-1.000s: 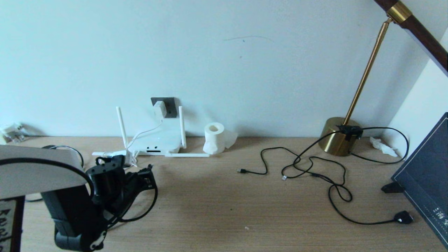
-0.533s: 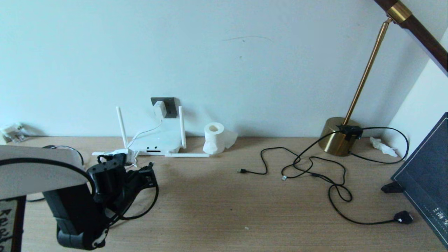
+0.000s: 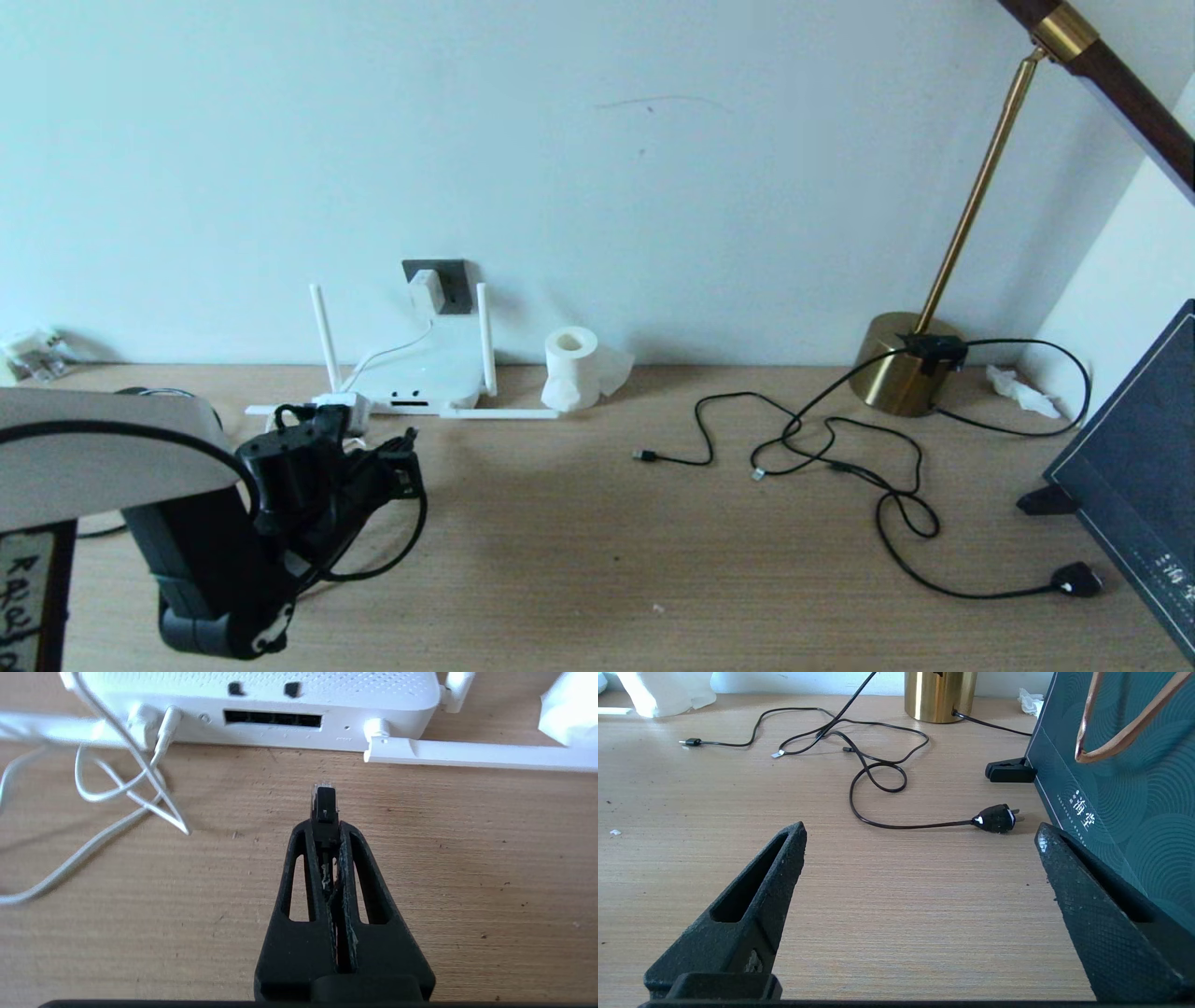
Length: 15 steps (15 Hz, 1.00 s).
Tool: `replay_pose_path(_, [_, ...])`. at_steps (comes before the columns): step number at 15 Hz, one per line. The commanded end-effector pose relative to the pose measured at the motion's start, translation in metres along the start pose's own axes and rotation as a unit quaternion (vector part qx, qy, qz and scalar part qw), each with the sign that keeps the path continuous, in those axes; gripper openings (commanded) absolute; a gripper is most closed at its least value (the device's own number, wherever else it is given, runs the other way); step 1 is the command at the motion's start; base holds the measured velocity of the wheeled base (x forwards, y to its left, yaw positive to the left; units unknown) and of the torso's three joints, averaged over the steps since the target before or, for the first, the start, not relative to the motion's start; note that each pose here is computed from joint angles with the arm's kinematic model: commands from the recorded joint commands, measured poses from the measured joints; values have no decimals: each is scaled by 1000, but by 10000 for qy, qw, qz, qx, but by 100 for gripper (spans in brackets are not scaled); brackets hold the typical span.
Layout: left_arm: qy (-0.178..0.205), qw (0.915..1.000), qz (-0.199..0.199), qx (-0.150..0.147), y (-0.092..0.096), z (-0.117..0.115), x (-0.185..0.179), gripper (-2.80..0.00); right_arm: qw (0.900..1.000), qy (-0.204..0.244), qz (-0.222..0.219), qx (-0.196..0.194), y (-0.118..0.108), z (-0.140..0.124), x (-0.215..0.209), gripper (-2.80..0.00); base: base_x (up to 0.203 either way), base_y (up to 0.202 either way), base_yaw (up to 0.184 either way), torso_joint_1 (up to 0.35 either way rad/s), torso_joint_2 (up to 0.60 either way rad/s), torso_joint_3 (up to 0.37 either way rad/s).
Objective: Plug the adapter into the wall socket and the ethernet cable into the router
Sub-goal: Plug cable into router interface
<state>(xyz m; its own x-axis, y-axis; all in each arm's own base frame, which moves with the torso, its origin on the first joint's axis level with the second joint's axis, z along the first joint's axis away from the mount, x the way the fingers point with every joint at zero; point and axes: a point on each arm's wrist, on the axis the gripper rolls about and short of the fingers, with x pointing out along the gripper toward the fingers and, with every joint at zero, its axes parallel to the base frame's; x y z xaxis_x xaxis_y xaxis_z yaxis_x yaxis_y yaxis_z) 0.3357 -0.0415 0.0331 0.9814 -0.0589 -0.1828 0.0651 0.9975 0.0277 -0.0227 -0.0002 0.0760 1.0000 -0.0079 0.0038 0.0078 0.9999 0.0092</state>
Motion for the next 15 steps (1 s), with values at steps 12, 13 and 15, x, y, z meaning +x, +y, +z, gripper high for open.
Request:
replay_pose_path(12, [-256,9989,-236,317,17,4,15,-280,10000,0,1,0,0,0,0,0,0,0,0,0,0,0])
replay_pose_path(13, [-276,9988,-237,316,17,4,16,-280,10000,6,1,0,0,0,0,0,0,0,0,0,0,0])
replay_pose_path(15, [-286,9988,-243,317,17,4,19,-280,10000,4,1,0,0,0,0,0,0,0,0,0,0,0])
